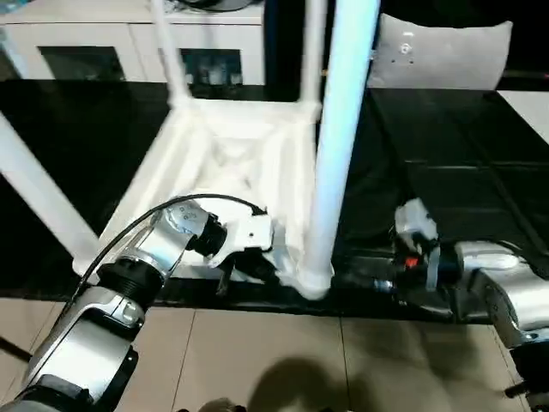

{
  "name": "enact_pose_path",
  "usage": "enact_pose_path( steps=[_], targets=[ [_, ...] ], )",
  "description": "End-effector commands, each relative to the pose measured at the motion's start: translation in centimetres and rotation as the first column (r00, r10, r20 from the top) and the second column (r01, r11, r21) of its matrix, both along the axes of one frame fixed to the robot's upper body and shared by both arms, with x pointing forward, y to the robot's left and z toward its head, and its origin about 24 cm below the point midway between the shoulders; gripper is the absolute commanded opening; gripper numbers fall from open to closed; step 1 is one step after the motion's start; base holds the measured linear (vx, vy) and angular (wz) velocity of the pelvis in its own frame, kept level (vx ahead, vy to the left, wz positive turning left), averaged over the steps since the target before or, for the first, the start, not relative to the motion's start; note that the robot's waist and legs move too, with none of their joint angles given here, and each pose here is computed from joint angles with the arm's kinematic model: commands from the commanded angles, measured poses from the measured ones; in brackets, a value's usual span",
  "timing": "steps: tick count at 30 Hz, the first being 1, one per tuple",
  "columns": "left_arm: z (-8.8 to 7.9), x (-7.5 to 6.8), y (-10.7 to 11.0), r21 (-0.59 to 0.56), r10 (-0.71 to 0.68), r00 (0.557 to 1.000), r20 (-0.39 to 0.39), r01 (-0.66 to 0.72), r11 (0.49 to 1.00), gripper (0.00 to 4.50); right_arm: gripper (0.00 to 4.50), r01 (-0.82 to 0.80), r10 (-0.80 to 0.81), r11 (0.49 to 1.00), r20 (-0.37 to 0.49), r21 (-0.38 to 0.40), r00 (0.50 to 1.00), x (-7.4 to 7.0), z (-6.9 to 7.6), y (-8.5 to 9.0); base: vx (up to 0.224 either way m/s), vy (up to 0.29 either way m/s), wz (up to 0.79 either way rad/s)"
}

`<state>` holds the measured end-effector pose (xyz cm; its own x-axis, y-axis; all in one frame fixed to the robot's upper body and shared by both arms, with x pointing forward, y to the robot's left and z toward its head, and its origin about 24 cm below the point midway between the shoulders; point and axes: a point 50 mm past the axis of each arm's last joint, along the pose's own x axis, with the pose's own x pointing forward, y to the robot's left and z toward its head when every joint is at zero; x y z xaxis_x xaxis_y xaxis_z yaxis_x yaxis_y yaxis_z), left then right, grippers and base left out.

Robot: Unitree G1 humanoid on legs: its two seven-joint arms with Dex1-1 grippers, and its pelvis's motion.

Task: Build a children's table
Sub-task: Rotate leg to tighten

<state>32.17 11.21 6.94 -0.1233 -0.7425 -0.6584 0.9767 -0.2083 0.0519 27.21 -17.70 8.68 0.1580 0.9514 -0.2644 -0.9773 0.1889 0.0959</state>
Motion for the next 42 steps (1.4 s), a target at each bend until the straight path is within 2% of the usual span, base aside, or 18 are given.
enact_pose_path(
  steps=[1, 2, 7, 12, 20, 23, 31, 35, 38, 39, 40, 41, 42],
  targets=[
    [1.0, -0.4, -1.3, -0.014, -0.124, 0.992, 0.026, 0.124, 0.992, 0.00, 3.67, -0.033, 0.033, 0.999, 0.014, -0.007, 0.999, 0.2, 0.5, 0.0, 0.000, 0.000, 0.00],
    [1.1, -0.7, -1.5, -0.005, -0.176, 0.984, 0.020, 0.176, 0.984, 0.00, 3.64, -0.070, 0.070, 0.997, -0.002, -0.013, 0.998, 0.3, 0.3, 0.4, 0.000, 0.000, 0.00],
    [1.3, -0.9, -1.8, 0.010, -0.229, 0.973, 0.020, 0.229, 0.973, 0.00, 3.12, -0.116, 0.116, 0.993, -0.023, -0.019, 0.993, 0.4, -0.1, 0.8, 0.000, 0.000, 0.00],
    [1.4, -0.8, -2.0, 0.016, -0.248, 0.969, 0.026, 0.247, 0.969, 0.00, 2.68, -0.125, 0.124, 0.992, -0.027, -0.026, 0.992, 0.5, -0.6, 1.0, 0.000, 0.000, 0.00],
    [1.4, -0.9, -2.1, 0.018, -0.261, 0.965, 0.030, 0.260, 0.965, 0.00, 2.00, -0.113, 0.113, 0.994, -0.009, -0.012, 0.994, 1.0, -0.7, 1.5, 0.000, 0.000, 0.00],
    [1.3, -0.8, -2.2, 0.021, -0.259, 0.965, 0.038, 0.258, 0.966, 0.00, 1.92, -0.144, 0.144, 0.990, -0.024, 0.004, 0.989, 0.7, -1.0, 2.3, 0.000, 0.000, 0.00],
    [1.1, -0.6, -1.7, 0.018, -0.206, 0.978, 0.037, 0.206, 0.978, 0.00, 1.89, -0.162, 0.163, 0.987, -0.051, 0.016, 0.985, 0.0, -1.3, 2.5, 0.000, 0.000, 0.00],
    [0.9, -0.3, -1.8, -0.012, -0.114, 0.993, 0.024, 0.115, 0.993, 0.00, 1.89, -0.091, 0.094, 0.995, -0.061, 0.048, 0.994, -0.2, -1.2, 2.6, 0.000, 0.000, 0.00],
    [0.9, -0.2, -2.4, -0.068, -0.009, 1.000, -0.006, 0.008, 0.998, 0.00, 1.87, 0.042, -0.040, 0.998, -0.052, 0.043, 0.998, 0.0, -1.5, 3.2, 0.000, 0.000, 0.00],
    [0.9, -0.1, -3.0, -0.103, 0.058, 0.998, -0.025, -0.060, 0.993, 0.00, 1.87, 0.154, -0.153, 0.988, -0.033, 0.029, 0.988, 0.3, -1.8, 3.6, 0.000, 0.000, 0.00],
    [0.9, -0.1, -3.0, -0.103, 0.058, 0.998, -0.025, -0.060, 0.993, 0.00, 1.84, 0.154, -0.153, 0.988, -0.033, 0.029, 0.988, 0.3, -1.8, 3.6, 0.000, 0.000, 0.00],
    [1.0, -0.1, -3.6, -0.130, 0.108, 0.993, -0.043, -0.113, 0.985, 0.00, 1.79, 0.263, -0.263, 0.964, -0.022, 0.031, 0.965, 0.9, -2.0, 4.1, 0.000, 0.000, 0.00],
    [1.0, -0.1, -3.7, -0.133, 0.115, 0.992, -0.045, -0.120, 0.984, 0.00, 1.79, 0.278, -0.278, 0.960, -0.021, 0.031, 0.960, 0.9, -2.0, 4.1, 0.000, 0.000, 0.00]
  ],
)
